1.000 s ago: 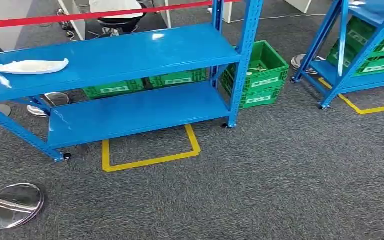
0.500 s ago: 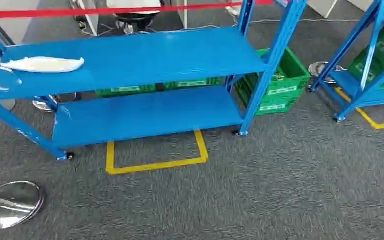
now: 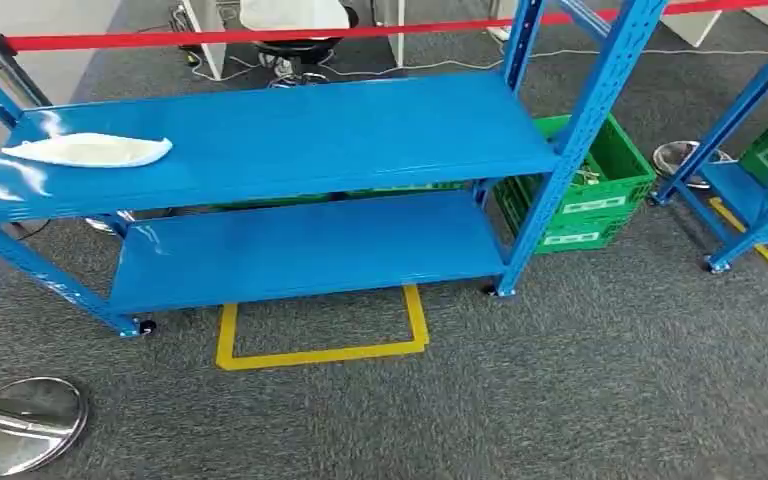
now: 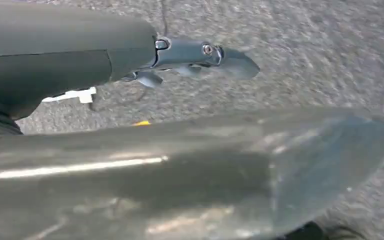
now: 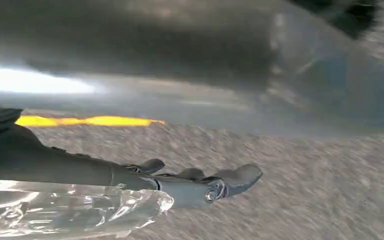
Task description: Take the parts from the cabinet and place them on the table.
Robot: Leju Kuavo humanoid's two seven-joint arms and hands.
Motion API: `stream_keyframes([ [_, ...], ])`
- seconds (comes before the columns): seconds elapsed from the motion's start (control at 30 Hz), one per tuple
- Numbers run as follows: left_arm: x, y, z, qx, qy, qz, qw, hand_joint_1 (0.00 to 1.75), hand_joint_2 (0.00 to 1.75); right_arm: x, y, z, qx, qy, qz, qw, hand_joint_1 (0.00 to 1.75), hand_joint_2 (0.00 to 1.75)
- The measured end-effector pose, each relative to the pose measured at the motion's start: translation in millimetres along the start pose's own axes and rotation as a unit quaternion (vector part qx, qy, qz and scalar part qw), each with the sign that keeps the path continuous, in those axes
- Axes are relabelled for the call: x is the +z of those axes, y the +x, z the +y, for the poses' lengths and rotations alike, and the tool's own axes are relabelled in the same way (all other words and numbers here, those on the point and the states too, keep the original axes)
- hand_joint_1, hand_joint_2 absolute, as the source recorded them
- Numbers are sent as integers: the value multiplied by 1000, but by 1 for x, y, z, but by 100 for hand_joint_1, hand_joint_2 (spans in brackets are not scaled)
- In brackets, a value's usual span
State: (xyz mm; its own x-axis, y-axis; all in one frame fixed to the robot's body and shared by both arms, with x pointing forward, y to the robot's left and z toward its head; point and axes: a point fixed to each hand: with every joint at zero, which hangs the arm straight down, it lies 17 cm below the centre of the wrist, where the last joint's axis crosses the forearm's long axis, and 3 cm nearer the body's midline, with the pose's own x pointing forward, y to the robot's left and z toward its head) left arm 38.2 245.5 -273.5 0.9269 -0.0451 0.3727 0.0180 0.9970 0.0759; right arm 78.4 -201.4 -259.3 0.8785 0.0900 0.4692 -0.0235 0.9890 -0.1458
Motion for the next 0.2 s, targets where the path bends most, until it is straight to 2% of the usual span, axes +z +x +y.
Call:
stream_keyframes([
  [0.1, -1, 6, -2, 1, -2, -4, 1000, 0, 0, 0, 1, -1, 1, -1, -1, 1000, 0, 0],
  [0.2, 2, -6, 0, 3, 0, 5, 1000, 0, 0, 1, 1, 2, 8, 2, -2, 1000, 0, 0],
])
